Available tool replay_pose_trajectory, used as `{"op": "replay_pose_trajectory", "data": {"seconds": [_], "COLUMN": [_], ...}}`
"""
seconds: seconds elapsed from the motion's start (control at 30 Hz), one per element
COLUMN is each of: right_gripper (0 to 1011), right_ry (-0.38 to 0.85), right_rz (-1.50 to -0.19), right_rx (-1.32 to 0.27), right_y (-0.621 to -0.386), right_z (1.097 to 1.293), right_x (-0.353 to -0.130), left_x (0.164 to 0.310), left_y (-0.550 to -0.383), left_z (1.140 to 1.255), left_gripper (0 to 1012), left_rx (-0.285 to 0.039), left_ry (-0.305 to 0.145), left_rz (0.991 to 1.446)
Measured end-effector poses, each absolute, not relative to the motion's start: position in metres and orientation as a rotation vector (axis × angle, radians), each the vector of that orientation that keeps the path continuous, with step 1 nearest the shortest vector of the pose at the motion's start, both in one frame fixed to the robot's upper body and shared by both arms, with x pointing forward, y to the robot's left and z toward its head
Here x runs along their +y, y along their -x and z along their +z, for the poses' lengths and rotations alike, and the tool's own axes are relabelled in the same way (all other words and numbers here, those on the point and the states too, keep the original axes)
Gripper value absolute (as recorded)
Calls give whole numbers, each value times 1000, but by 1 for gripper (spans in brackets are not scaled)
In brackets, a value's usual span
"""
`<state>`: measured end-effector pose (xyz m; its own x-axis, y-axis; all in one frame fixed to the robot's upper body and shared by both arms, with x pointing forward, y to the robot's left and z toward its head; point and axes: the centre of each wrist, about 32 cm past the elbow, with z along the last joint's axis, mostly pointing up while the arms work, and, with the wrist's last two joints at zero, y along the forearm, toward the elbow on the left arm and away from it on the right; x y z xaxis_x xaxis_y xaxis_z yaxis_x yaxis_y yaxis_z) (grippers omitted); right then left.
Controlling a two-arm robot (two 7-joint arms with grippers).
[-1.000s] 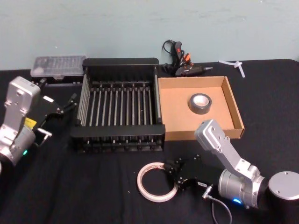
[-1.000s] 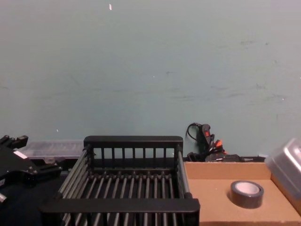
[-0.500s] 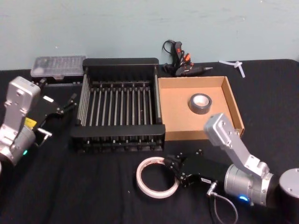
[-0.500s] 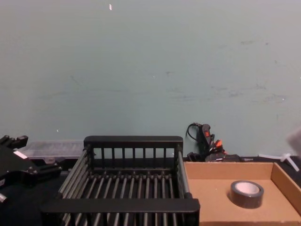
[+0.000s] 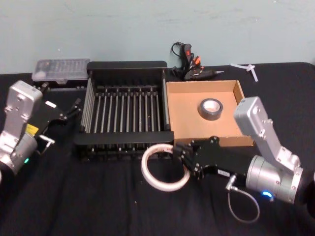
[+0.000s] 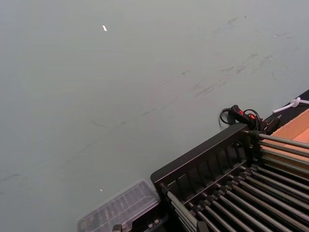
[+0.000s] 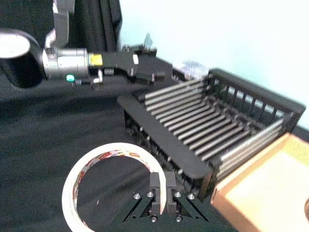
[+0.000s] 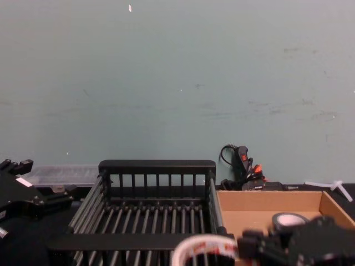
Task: Pick up the white tape and place it into the black box , Pick up the silver tape and place it into the brown box.
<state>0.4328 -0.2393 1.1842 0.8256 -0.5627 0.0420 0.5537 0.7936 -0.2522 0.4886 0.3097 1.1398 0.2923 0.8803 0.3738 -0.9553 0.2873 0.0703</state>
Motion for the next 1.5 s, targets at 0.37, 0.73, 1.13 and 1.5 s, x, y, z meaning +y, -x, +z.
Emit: {"op": "replay_pose_trajectory", "data": {"seconds": [0.37,0.73,1.13,1.5], "right_gripper": [75,75,75,75], "right_ry": [191,156,172,220], "right_rz": [-650,-738,-829,-885], "right_rx": [-6,-23,-18,3], "right_y": [-455,-492,-532,-563], "right_z": [1203,1212,1219,1210], "right_x": [-232,-210,-180,-153], "left_x": [310,310,310,310], "left_y": [-489,-489,-489,-489], "left_z": [1140,1140,1140,1140], "left_gripper": [1001,1001,1001,1001], "left_rx": [-285,-285,-285,-285], "left_ry": [-305,-304,-304,-305], "left_rz": [1248,1248,1248,1248]}}
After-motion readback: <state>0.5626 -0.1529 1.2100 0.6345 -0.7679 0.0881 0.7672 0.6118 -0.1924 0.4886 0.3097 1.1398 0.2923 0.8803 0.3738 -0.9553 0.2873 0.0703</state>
